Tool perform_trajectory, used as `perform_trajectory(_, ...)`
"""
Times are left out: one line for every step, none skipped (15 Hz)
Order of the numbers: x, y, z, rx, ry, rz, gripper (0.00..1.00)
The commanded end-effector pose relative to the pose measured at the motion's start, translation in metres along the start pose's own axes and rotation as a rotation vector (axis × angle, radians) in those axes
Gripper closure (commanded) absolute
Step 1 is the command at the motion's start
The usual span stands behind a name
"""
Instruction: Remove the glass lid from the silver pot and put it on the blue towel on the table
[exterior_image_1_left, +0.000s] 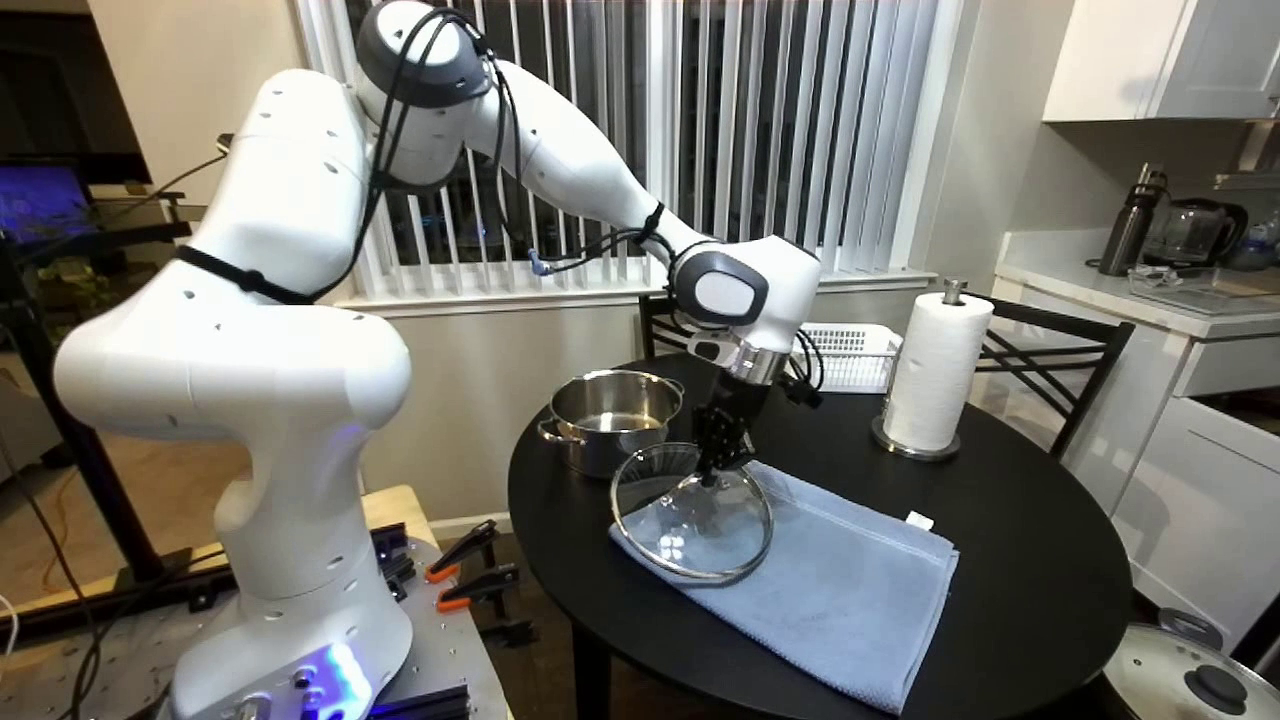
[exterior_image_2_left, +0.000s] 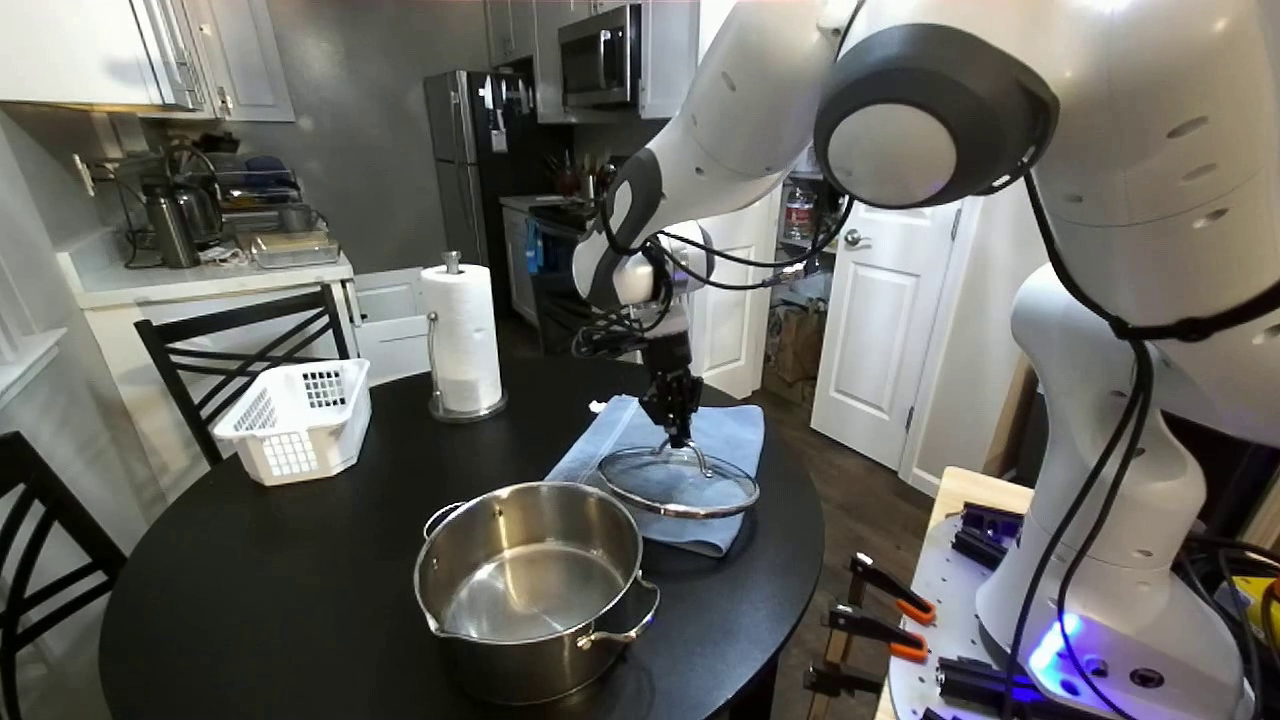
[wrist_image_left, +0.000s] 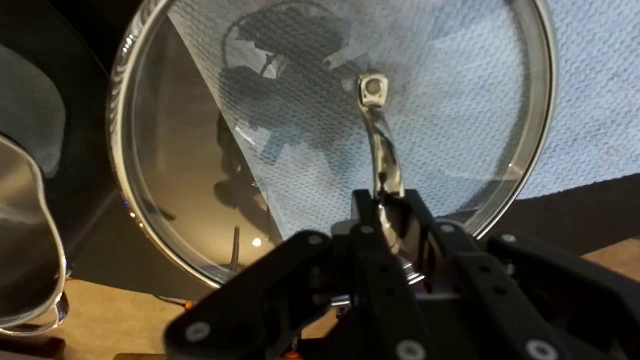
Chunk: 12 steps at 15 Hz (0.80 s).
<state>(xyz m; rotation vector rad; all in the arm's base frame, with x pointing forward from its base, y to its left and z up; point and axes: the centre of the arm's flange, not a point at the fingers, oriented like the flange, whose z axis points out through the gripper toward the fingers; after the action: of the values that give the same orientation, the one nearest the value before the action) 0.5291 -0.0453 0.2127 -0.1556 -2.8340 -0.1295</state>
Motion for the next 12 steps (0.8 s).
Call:
perform_trajectory(0.018, 0.005, -0.026, 0.037, -0.009, 0.076, 0.93)
perform_trajectory(0.017, 0.004, -0.03, 0.046, -0.006, 0.094, 0.93)
perform_trajectory(0.013, 0.003, -0.033, 0.052, 0.0, 0.107, 0.93)
perform_trajectory(0.01, 0.003, -0.034, 0.057, 0.008, 0.115, 0.93)
perform_trajectory(0.003, 0.004, -0.033, 0.063, 0.029, 0.119, 0.93)
perform_trajectory(-0.003, 0.004, -0.031, 0.067, 0.052, 0.12, 0.93)
perform_trajectory(-0.009, 0.005, -0.027, 0.064, 0.076, 0.116, 0.93)
perform_trajectory(-0.015, 0.006, -0.022, 0.063, 0.095, 0.114, 0.93)
perform_trajectory(-0.02, 0.007, -0.018, 0.065, 0.115, 0.112, 0.93)
perform_trajectory(-0.024, 0.008, -0.015, 0.068, 0.131, 0.11, 0.93)
perform_trajectory(-0.028, 0.01, -0.013, 0.074, 0.144, 0.109, 0.93)
perform_trajectory(-0.031, 0.011, -0.011, 0.078, 0.153, 0.107, 0.93)
